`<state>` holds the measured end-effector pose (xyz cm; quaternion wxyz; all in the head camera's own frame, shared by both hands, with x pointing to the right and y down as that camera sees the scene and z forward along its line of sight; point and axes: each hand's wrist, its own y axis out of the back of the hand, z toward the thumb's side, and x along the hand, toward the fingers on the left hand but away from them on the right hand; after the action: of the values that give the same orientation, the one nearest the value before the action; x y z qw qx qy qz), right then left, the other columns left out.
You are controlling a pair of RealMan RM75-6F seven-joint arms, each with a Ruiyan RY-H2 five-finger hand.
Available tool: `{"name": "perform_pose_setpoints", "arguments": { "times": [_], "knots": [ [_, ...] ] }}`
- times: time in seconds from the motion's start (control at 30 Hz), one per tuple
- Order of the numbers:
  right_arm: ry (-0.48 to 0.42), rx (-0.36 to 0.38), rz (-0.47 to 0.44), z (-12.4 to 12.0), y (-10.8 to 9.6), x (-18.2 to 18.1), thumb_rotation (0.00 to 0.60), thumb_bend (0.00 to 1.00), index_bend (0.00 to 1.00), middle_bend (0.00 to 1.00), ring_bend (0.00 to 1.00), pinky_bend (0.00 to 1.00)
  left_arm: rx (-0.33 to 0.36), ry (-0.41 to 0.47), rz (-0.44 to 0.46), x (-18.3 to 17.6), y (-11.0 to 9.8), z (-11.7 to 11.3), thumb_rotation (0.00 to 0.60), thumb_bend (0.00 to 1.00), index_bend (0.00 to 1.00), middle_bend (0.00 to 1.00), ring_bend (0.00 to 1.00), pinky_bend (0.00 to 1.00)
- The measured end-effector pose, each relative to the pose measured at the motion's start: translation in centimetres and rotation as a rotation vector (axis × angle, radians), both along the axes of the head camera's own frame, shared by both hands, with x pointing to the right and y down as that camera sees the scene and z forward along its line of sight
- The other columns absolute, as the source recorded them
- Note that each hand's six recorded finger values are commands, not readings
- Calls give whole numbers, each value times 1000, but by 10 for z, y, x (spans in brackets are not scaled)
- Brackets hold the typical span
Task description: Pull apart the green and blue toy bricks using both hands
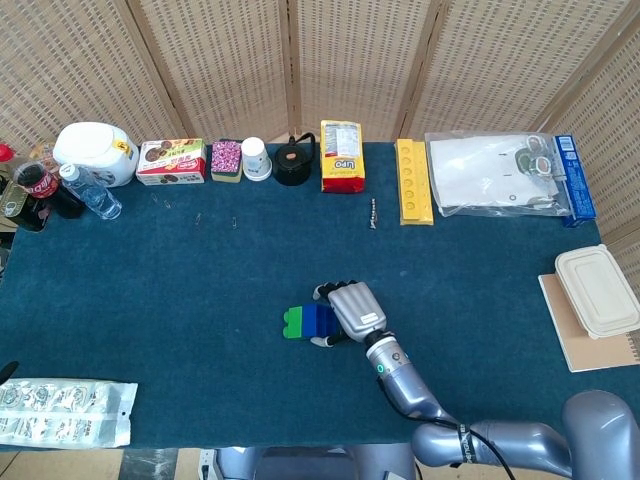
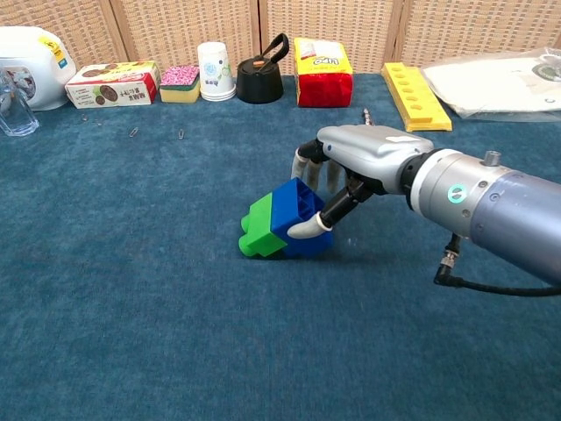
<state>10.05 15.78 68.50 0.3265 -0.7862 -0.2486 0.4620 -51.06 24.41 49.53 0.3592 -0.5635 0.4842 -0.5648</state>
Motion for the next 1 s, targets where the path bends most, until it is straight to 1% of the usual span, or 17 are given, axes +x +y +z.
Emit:
{"name": "perform_pose_setpoints", "arguments": {
  "times": [0.17,0.23,0.33,0.4,0.5,0.67,0.77,0.87,1.0],
  "knots": [
    [16,1,-5,2,-1,1,376,123,373,415,446,416,0,-1,-2,-1,0,0,600,166,156,52,11,148],
    [21,5,-5,3,-2,2,376,129,401,439,477,431,1,0,-1,-1,-1,0,600,166,156,52,11,148],
    [32,20,-6,4,-4,3,374,133,458,492,539,480,0,1,4,0,-2,1,600,166,156,53,11,149],
    [28,23,-2,4,-5,3,377,138,503,535,584,514,1,1,7,0,-2,1,600,167,156,52,11,148],
    [17,31,5,2,-6,3,386,146,543,575,629,548,2,2,14,2,-4,1,600,167,156,52,11,148],
    [-32,18,37,-6,-9,6,392,148,562,593,648,560,0,6,38,8,-6,0,600,166,157,52,11,148],
    [-82,-16,73,-15,-11,9,391,148,562,593,651,560,-3,10,73,17,-9,1,600,167,157,52,11,148],
    [-147,-76,126,-26,-12,14,392,148,562,593,653,560,-5,22,124,30,-14,1,600,168,157,55,11,148],
    [-241,-180,203,-42,-15,26,390,148,562,593,656,560,-10,37,223,58,-25,4,600,169,183,65,23,148]
  ]
}}
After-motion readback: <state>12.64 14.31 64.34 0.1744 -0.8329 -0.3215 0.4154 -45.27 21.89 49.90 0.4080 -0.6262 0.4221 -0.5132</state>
